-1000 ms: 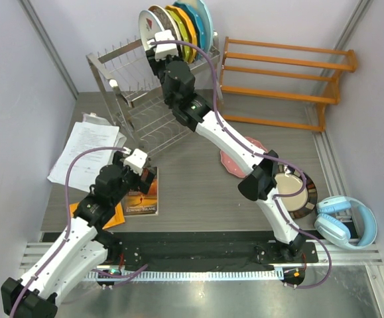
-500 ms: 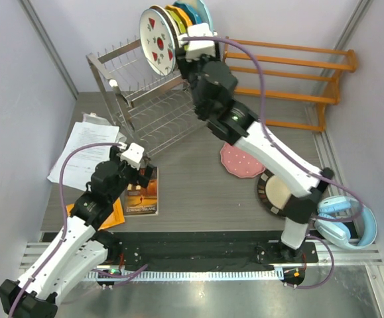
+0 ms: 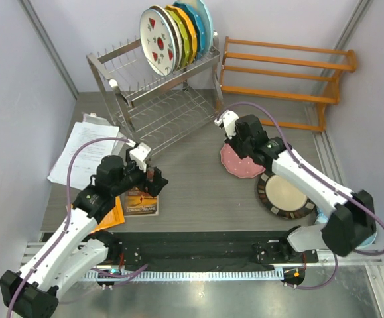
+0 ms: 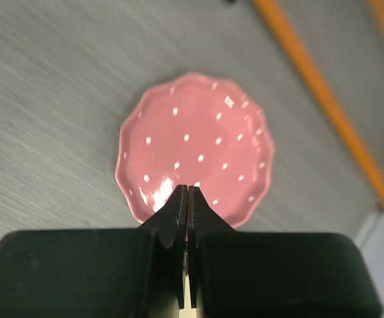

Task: Load the plates into the dish rack

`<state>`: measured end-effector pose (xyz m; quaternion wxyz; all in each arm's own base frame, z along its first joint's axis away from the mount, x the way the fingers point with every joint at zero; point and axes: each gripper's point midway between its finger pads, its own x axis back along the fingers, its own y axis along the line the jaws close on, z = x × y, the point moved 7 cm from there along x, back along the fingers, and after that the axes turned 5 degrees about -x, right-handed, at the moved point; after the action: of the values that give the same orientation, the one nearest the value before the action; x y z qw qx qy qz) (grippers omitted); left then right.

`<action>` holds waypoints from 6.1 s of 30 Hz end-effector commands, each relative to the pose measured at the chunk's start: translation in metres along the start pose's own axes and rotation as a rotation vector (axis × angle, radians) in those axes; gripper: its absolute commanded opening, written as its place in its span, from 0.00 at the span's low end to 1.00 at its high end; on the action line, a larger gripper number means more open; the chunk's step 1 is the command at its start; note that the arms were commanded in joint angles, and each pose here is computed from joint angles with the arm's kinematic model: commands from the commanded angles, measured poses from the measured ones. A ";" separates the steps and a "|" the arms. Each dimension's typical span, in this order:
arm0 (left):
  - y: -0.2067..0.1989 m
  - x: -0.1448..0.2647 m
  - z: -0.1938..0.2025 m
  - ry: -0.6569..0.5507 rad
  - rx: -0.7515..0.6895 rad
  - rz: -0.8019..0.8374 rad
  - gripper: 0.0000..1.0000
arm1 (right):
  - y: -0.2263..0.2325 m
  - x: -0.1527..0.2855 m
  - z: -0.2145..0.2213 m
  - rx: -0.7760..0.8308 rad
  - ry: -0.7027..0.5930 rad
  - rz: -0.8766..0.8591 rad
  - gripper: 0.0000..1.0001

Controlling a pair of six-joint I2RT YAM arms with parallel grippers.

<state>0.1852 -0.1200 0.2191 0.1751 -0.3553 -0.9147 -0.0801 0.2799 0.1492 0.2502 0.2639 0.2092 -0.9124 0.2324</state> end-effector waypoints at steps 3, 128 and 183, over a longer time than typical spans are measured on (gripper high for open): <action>-0.018 -0.009 0.014 0.082 0.212 0.113 0.97 | -0.004 -0.052 0.031 -0.024 0.097 -0.146 0.01; -0.059 -0.160 0.100 0.499 0.797 -0.072 0.25 | 0.037 -0.140 0.136 -0.809 0.463 -1.043 0.01; 0.116 0.118 -0.170 -0.472 0.234 -1.019 0.97 | -0.062 0.203 -0.315 -0.350 -1.044 -0.022 0.01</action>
<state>0.2312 -0.0292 0.4325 -0.0506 0.0619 -0.9947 -0.0640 0.2853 0.1954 0.5450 0.0058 0.2788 -0.9603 0.0063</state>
